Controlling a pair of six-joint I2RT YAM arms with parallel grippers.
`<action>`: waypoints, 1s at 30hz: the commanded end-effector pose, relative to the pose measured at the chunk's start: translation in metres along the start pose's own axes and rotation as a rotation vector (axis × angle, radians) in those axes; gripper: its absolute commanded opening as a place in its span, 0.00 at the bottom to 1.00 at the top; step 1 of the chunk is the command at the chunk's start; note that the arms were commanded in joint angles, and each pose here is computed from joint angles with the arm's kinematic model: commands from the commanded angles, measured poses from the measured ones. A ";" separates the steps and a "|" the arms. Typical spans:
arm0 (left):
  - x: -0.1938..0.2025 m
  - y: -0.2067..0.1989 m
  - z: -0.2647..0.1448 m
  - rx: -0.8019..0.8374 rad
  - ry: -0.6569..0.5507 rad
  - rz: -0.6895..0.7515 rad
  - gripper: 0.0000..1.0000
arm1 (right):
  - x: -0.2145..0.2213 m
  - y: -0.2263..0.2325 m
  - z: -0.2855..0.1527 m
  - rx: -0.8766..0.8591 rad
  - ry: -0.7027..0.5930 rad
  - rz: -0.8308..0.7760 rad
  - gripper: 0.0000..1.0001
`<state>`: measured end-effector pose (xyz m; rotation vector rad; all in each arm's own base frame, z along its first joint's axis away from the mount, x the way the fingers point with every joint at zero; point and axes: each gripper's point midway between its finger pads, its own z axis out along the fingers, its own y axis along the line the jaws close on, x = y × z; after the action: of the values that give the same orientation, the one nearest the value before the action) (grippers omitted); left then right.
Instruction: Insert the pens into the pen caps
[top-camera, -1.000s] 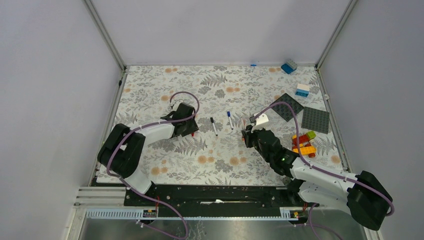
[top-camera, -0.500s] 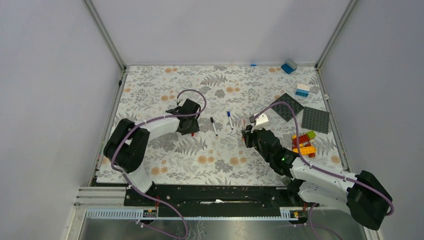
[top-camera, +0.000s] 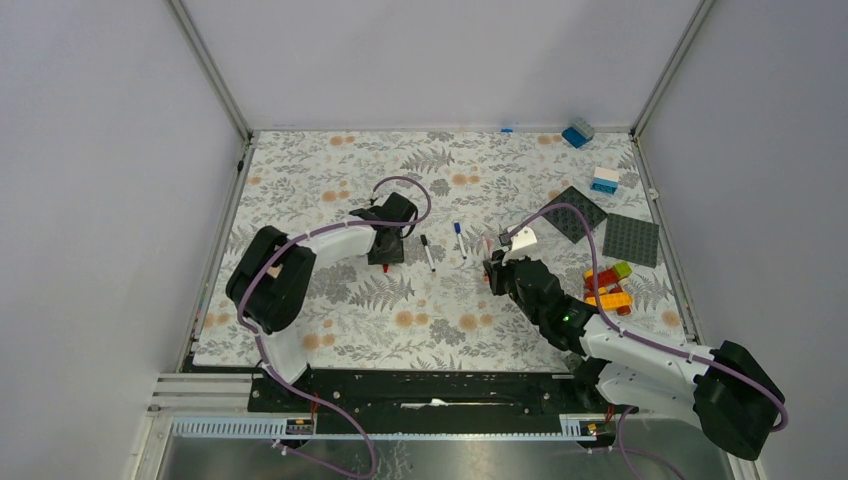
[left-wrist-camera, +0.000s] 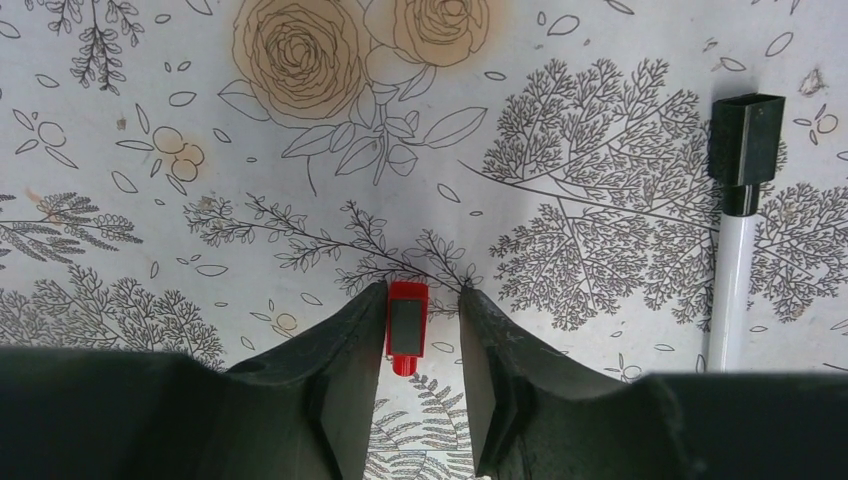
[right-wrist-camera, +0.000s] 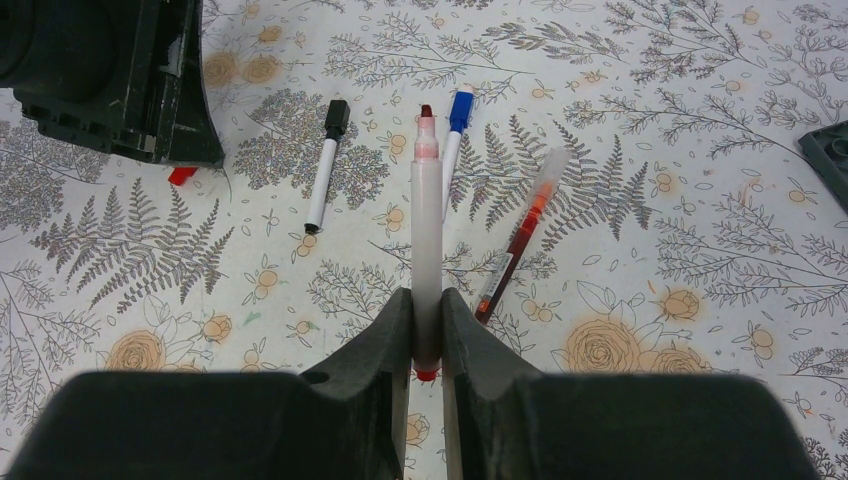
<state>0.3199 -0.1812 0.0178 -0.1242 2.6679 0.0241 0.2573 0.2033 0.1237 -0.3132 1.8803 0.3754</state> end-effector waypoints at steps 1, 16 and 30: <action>-0.005 0.003 -0.001 -0.047 -0.006 0.042 0.38 | -0.025 0.002 0.002 0.011 -0.072 0.022 0.00; 0.004 0.008 0.000 -0.072 0.038 0.090 0.36 | -0.026 0.002 0.001 0.011 -0.073 0.021 0.00; 0.013 0.009 0.005 -0.077 0.076 0.106 0.37 | -0.025 0.002 0.002 0.011 -0.071 0.021 0.00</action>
<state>0.3177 -0.1787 0.0181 -0.0376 2.7026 0.1031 0.2573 0.2033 0.1237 -0.3132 1.8803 0.3754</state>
